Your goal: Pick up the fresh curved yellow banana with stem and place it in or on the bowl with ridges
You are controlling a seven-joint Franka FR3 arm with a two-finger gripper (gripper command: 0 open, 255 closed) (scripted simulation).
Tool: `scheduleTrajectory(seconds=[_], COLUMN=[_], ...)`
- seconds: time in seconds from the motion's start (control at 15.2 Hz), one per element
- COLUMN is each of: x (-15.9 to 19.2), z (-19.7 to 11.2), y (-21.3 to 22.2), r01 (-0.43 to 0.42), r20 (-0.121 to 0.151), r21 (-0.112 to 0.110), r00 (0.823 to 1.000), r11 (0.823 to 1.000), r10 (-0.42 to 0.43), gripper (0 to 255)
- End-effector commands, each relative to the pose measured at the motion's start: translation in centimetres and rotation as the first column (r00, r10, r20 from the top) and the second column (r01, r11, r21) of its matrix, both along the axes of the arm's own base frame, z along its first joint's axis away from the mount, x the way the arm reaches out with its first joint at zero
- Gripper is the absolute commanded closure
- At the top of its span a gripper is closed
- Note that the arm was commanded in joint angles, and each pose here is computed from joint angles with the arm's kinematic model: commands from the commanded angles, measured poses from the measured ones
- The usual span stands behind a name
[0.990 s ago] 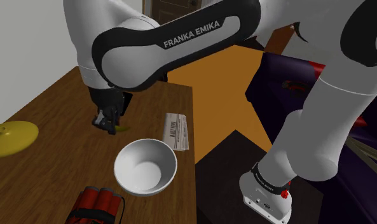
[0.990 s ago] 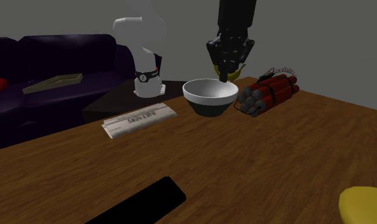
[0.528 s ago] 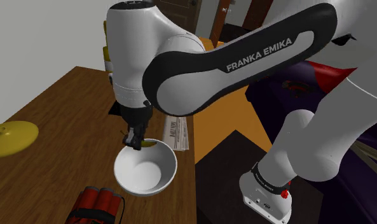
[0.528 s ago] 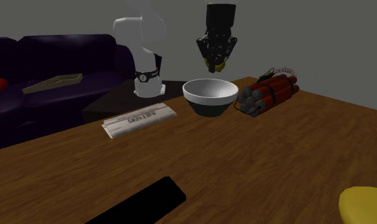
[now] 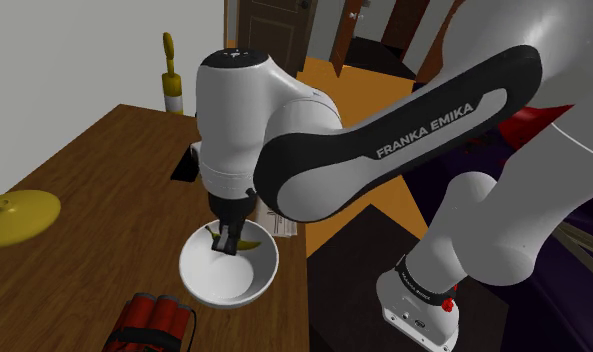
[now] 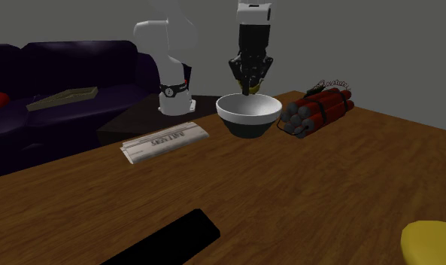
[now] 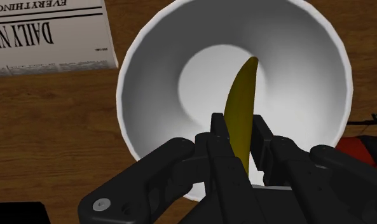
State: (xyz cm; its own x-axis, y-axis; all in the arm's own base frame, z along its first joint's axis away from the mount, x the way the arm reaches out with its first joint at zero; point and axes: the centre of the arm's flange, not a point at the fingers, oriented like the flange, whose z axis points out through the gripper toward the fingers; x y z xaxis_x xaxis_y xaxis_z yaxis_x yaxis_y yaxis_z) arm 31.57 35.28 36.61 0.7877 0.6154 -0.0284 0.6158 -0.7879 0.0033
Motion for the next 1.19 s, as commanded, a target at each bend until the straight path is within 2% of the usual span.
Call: scheduleTrajectory(seconds=[0.0,0.2,0.73,0.79,1.12], x=[-0.1,-0.1,-0.1,-0.1,-0.1], z=[-1.1,-2.7,-2.8,-2.8,-2.8], y=[0.1,0.1,0.1,0.1,0.1], r01=[0.000,0.000,0.000,0.000,0.000], r20=[0.000,0.000,0.000,0.000,0.000], r21=[0.001,0.001,0.001,0.001,0.001], r00=[1.000,1.000,1.000,1.000,1.000], r11=[1.000,1.000,1.000,1.000,1.000], r10=[0.000,0.000,0.000,0.000,0.000], gripper=[255,255,255,0,0])
